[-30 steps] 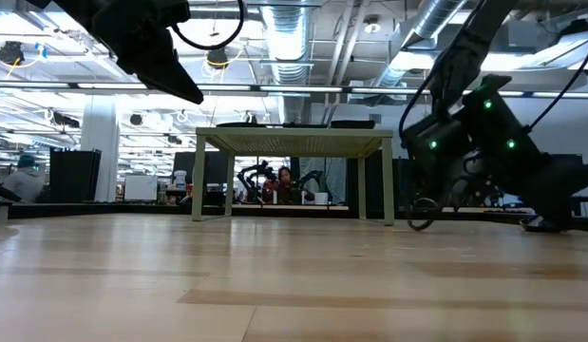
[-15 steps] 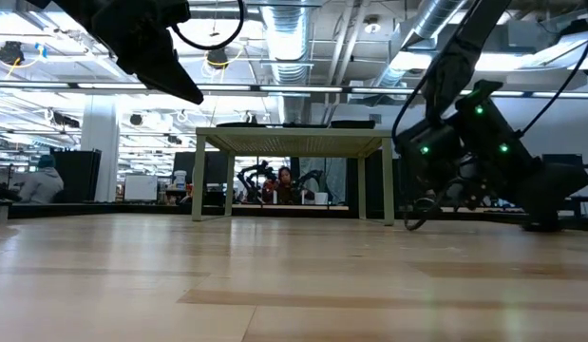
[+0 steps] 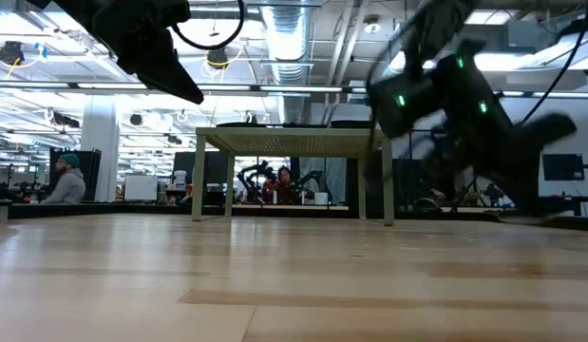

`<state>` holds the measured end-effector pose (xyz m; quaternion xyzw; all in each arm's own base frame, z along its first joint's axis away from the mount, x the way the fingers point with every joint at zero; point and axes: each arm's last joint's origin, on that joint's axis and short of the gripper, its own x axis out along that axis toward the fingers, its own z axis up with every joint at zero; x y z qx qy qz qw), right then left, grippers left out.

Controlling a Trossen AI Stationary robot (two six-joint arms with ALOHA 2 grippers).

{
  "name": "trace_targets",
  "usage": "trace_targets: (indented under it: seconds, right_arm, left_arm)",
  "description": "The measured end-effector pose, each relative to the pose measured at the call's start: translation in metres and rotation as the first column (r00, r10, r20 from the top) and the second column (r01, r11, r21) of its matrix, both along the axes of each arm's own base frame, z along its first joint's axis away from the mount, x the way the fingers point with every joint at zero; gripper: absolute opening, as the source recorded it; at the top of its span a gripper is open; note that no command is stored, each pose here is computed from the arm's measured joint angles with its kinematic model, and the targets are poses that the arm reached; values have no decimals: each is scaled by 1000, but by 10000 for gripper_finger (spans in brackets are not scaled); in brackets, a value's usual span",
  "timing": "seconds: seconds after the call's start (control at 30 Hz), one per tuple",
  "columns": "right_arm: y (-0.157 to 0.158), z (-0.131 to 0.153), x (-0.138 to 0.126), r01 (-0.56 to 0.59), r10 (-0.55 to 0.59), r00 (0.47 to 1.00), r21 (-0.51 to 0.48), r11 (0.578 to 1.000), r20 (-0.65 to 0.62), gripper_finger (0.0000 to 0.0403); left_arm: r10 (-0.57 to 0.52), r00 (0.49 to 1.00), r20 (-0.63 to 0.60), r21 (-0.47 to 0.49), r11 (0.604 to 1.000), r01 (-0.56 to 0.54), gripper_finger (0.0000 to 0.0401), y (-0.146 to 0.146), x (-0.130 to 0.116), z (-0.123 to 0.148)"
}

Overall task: Pick & Place Mini shaped plates
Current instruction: Stack the drop-shaped plate on top of the other drop-shaped plates on the shelf

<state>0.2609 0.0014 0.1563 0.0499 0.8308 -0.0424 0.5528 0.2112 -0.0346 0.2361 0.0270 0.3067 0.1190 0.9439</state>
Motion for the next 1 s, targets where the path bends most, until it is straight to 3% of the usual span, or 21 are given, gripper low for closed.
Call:
trace_targets:
  seconds: [0.17, 0.27, 0.4, 0.5, 0.63, 0.8, 0.9, 1.0]
  right_arm:
    - [28, 37, 28, -83, 80, 988, 24, 996, 133, 2]
    - [43, 63, 46, -177, 164, 948, 24, 984, 272, 3]
    - [52, 102, 74, -282, 265, 822, -45, 958, 503, 1]
    - [51, 132, 91, -328, 364, 688, -179, 928, 628, 3]
    - [31, 169, 107, -235, 450, 571, -389, 891, 687, 2]
    - [-17, 205, 116, -3, 383, 503, -441, 897, 775, 2]
    - [-47, 217, 117, 92, 347, 495, -445, 891, 796, 2]
    - [-69, 215, 121, 133, 314, 526, -441, 887, 790, 2]
  left_arm:
    - [0, 1000, 6, -1, 1000, 0, 85, 0, 0, 0]
    - [0, 1000, 8, -2, 1000, 0, 85, 0, 0, 1]
    - [0, 1000, 15, -3, 1000, 0, 85, 0, 1, 1]
    - [0, 1000, 18, -4, 1000, 0, 85, 0, 1, 1]
    - [0, 1000, 21, -5, 1000, 0, 85, 0, 1, 2]
    - [0, 999, 32, -7, 1000, 0, 85, 0, 2, 2]
    - [1, 999, 38, -8, 1000, 0, 85, 0, 2, 3]
    - [1, 999, 44, -9, 1000, 0, 85, -1, 2, 3]
